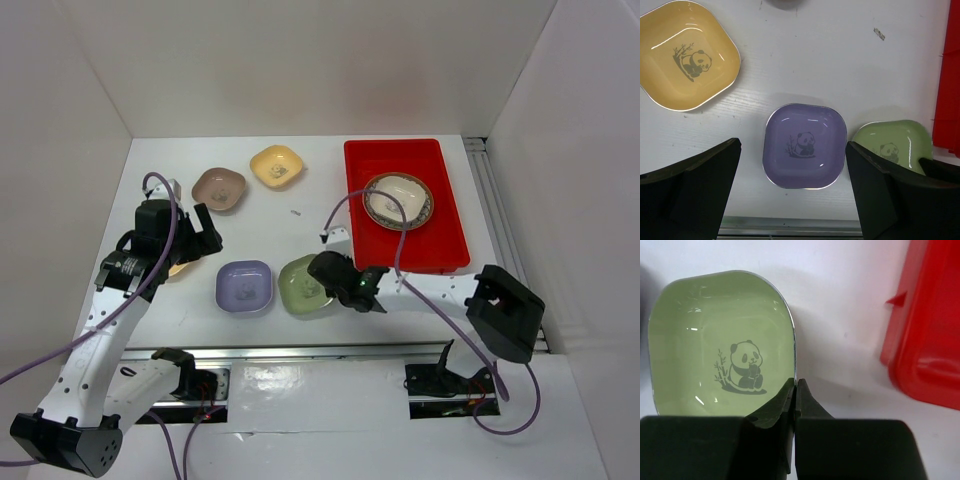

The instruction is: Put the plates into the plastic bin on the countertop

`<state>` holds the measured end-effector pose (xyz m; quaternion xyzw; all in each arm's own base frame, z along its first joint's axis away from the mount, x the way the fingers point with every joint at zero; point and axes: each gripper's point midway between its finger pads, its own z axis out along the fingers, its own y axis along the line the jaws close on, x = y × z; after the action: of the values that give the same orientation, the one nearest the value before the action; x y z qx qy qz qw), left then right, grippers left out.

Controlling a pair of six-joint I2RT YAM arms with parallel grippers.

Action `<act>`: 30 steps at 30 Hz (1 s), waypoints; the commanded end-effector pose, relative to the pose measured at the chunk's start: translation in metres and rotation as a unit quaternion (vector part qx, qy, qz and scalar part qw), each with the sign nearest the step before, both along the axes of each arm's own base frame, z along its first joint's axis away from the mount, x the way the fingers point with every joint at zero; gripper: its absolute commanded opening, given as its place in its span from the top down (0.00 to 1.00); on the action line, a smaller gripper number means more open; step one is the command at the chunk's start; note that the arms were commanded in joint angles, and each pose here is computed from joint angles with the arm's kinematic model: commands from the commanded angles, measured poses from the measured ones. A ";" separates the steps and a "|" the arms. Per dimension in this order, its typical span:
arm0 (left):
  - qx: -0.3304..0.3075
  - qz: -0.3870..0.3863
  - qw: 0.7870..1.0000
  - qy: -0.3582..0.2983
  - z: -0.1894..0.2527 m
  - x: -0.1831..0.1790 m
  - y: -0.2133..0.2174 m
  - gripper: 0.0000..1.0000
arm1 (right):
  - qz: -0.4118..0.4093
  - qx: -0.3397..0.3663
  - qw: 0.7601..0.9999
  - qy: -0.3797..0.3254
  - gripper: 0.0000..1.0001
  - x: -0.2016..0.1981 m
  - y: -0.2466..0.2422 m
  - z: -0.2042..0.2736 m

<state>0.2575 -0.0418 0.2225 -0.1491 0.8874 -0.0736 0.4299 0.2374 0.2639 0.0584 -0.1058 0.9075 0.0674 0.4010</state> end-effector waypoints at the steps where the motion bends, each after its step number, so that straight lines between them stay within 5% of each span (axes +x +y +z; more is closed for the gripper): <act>1: -0.004 0.001 1.000 -0.015 0.006 0.005 0.000 0.00 | -0.038 -0.051 0.997 -0.048 1.00 0.024 -0.005 0.039; 10: -0.004 0.001 1.000 -0.015 0.006 0.005 0.000 0.00 | -0.103 -0.062 0.982 -0.148 1.00 0.087 -0.023 0.163; 20: -0.019 -0.016 1.000 -0.007 0.003 0.008 -0.008 0.00 | -0.295 0.001 0.947 -0.127 1.00 0.197 -0.221 0.137; 30: -0.019 -0.011 1.000 -0.002 0.000 0.009 -0.005 0.00 | -0.303 0.020 0.947 -0.100 1.00 0.241 -0.261 0.099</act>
<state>0.2605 -0.0457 0.2151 -0.1484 0.8950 -0.0868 0.4115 0.4488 -0.0060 0.1352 0.1846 0.8704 -0.0901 0.4475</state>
